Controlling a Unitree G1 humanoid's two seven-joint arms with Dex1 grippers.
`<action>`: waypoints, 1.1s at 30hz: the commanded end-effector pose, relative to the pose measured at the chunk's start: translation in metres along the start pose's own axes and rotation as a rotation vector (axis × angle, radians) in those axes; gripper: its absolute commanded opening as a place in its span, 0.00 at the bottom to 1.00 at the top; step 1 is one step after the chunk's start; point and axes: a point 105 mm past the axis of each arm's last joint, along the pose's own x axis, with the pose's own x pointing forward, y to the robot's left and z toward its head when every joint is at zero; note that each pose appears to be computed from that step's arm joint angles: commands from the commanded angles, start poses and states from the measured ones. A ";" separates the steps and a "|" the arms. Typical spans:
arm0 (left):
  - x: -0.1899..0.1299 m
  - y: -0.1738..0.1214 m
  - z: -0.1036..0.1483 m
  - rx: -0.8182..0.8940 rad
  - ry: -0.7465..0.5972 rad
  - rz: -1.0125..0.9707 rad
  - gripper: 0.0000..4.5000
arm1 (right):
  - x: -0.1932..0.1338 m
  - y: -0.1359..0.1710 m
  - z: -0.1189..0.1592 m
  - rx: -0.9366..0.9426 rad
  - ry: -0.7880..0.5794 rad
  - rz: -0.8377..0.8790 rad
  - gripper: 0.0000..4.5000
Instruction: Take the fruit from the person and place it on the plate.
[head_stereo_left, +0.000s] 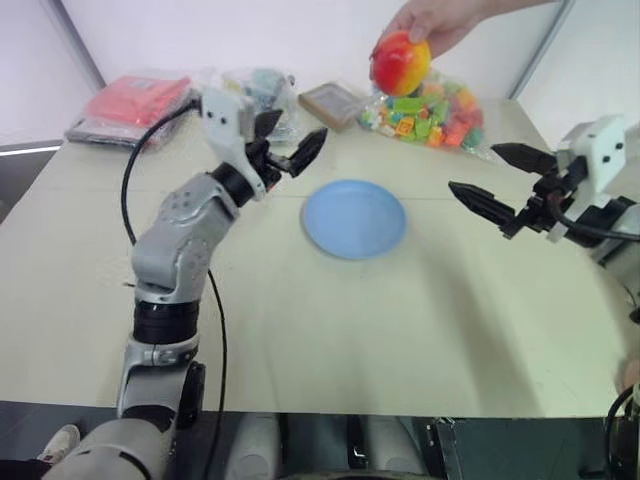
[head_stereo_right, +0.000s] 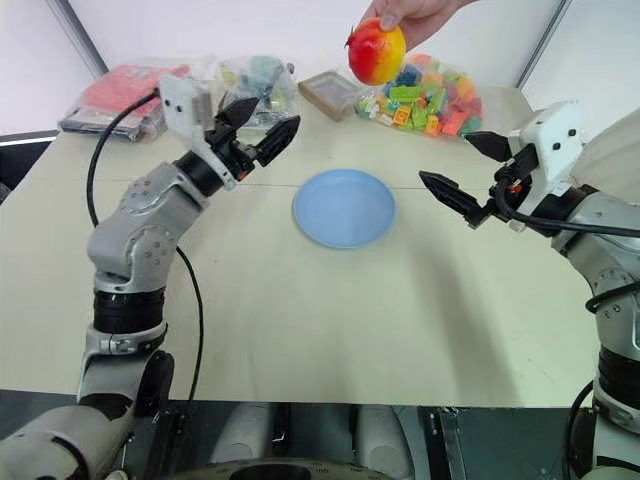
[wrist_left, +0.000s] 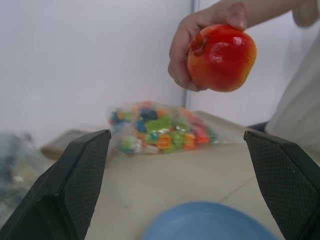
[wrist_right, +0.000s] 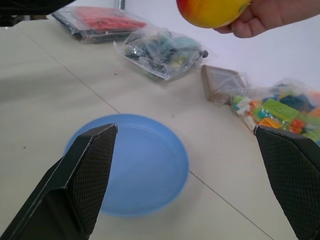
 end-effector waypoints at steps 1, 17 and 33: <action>0.016 -0.005 0.026 0.304 -0.099 -0.032 0.99 | -0.001 0.002 0.011 -0.030 -0.041 -0.006 1.00; 0.054 -0.022 0.027 0.397 -0.295 0.018 0.99 | 0.001 0.005 0.006 -0.032 -0.044 -0.014 1.00; 0.069 -0.025 0.046 0.572 -0.371 0.127 0.99 | -0.003 0.005 0.003 -0.036 -0.038 -0.029 1.00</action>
